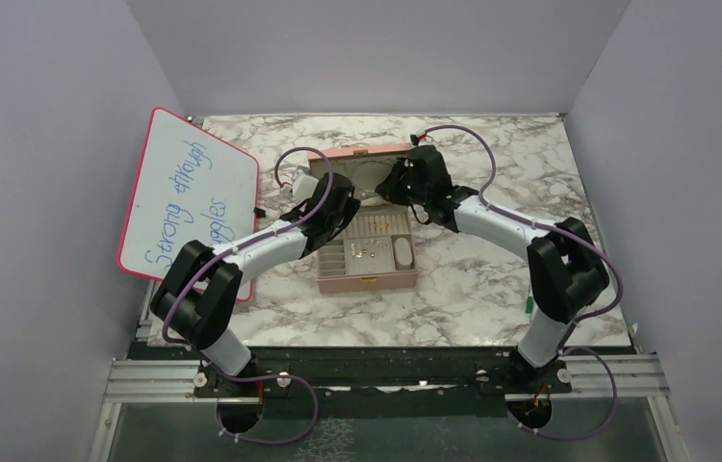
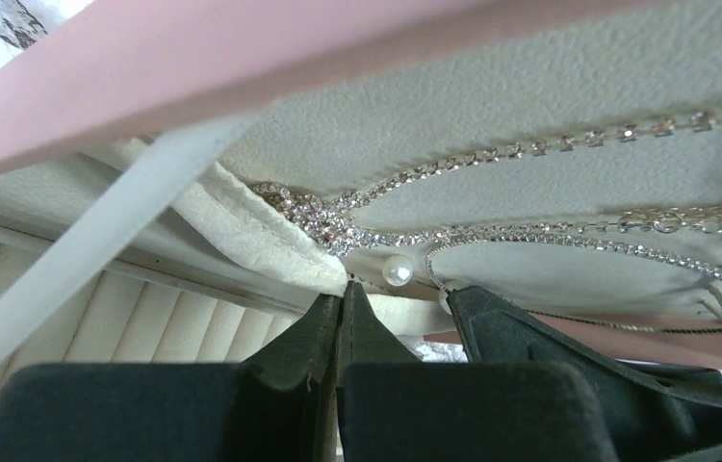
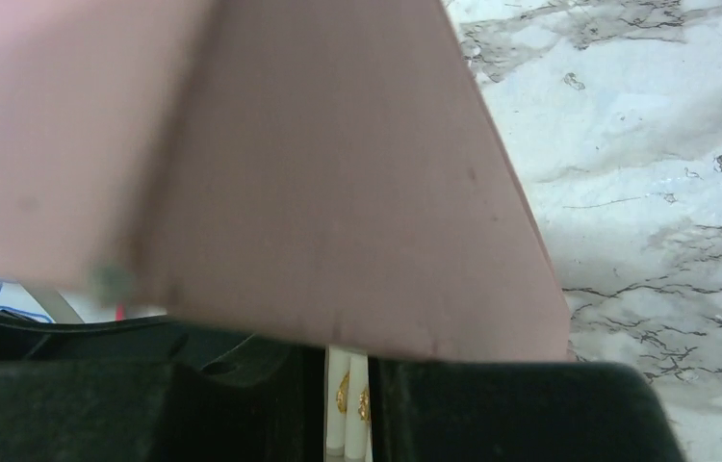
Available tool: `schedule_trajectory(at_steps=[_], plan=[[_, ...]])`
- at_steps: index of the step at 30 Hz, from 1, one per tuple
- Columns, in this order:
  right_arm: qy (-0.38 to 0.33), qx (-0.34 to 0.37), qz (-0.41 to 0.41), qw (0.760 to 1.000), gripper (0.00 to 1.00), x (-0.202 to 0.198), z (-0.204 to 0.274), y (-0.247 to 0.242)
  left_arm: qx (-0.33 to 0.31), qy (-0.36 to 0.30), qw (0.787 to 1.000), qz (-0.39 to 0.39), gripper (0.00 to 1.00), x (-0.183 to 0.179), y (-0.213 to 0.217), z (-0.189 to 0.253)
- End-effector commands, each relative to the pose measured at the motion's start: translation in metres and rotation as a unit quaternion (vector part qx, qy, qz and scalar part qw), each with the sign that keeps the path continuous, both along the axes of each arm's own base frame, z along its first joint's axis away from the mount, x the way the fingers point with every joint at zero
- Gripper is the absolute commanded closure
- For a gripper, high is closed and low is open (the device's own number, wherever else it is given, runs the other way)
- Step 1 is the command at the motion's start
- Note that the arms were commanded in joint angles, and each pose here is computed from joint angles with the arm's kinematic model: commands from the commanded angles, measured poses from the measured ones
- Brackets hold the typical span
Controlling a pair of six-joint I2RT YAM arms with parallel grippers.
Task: Organize the mixed jewelry
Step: Adjust the jewelry in the jewelry box.
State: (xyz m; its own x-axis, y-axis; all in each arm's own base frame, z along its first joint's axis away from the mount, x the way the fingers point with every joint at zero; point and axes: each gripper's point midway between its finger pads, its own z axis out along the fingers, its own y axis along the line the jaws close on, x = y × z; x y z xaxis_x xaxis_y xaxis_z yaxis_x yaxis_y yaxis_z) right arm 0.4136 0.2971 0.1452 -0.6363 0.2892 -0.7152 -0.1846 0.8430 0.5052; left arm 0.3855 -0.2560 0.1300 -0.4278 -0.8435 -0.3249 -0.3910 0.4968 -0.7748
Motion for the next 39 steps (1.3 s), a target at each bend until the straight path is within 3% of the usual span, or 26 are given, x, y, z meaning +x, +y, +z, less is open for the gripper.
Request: schedule_trajectory(at_steps=[1, 10, 22, 29, 34, 39], plan=[[0.008, -0.017, 0.007, 1.0, 0.84, 0.007, -0.01, 0.003, -0.021, -0.041, 0.998, -0.037, 1.0, -0.003, -0.012, 0.034], [0.024, -0.027, 0.001, 0.999, 0.74, 0.007, -0.013, 0.003, -0.021, -0.042, 0.998, -0.04, 1.0, -0.003, -0.013, 0.032], [0.02, 0.014, 0.025, 0.999, 0.61, -0.004, 0.021, 0.012, -0.038, -0.053, 0.997, -0.048, 1.0, -0.003, -0.016, 0.045], [0.017, 0.03, 0.03, 0.999, 0.63, -0.011, 0.033, 0.011, -0.045, -0.057, 0.996, -0.048, 1.0, -0.003, -0.015, 0.049], [0.014, 0.028, 0.035, 0.999, 0.74, -0.012, 0.035, 0.011, -0.047, -0.056, 0.996, -0.048, 1.0, -0.002, -0.015, 0.048], [0.016, 0.021, 0.032, 0.999, 0.79, -0.006, 0.024, 0.013, -0.048, -0.057, 0.996, -0.048, 1.0, -0.003, -0.014, 0.048]])
